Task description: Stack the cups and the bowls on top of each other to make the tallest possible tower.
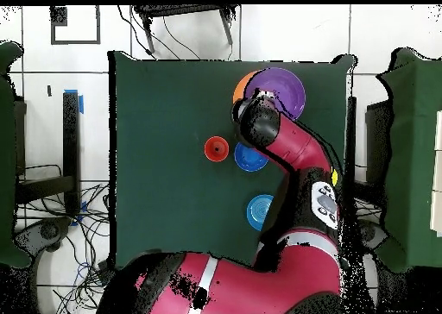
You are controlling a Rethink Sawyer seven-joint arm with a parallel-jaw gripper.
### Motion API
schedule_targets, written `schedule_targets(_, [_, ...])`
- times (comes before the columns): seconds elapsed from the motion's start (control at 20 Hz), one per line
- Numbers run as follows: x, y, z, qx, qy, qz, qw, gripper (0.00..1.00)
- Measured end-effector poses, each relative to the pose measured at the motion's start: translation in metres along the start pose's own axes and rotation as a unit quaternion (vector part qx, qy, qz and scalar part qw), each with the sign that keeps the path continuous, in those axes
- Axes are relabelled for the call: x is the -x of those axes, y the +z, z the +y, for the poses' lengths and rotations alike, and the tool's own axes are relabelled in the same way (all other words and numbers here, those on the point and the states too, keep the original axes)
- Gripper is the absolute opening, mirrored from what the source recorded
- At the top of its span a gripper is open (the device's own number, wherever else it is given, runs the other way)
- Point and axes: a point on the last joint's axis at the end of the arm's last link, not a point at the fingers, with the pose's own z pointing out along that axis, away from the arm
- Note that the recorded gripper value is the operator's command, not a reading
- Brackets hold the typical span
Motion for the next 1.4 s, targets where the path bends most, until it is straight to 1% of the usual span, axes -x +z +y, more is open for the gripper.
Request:
schedule_targets(0.15, [0.005,-0.004,0.013,0.011,-0.001,-0.004,0.9999,1.00])
schedule_targets(0.2, [0.008,-0.008,0.023,0.017,-0.002,-0.006,0.9998,1.00])
schedule_targets(0.3, [0.012,-0.011,0.032,0.020,-0.003,-0.007,0.9998,1.00])
schedule_targets(0.35, [0.014,-0.015,0.039,0.021,-0.004,-0.006,0.9998,1.00])
schedule_targets(0.5, [0.017,-0.022,0.048,0.019,-0.005,-0.002,0.9998,1.00])
schedule_targets(0.6, [0.018,-0.028,0.054,0.014,-0.006,0.002,0.9999,1.00])
schedule_targets(0.7, [0.017,-0.035,0.056,0.009,-0.007,0.005,0.9999,1.00])
schedule_targets(0.8, [0.014,-0.045,0.059,0.005,-0.010,0.009,0.9999,1.00])
schedule_targets(1.0, [-0.001,-0.064,0.062,0.005,-0.018,0.015,0.9997,1.00])
schedule_targets(1.25, [-0.027,-0.086,0.068,0.011,-0.031,0.024,0.9992,1.00])
schedule_targets(1.3, [-0.039,-0.094,0.072,0.016,-0.036,0.028,0.9988,1.00])
schedule_targets(1.4, [-0.046,-0.098,0.074,0.019,-0.039,0.031,0.9986,1.00])
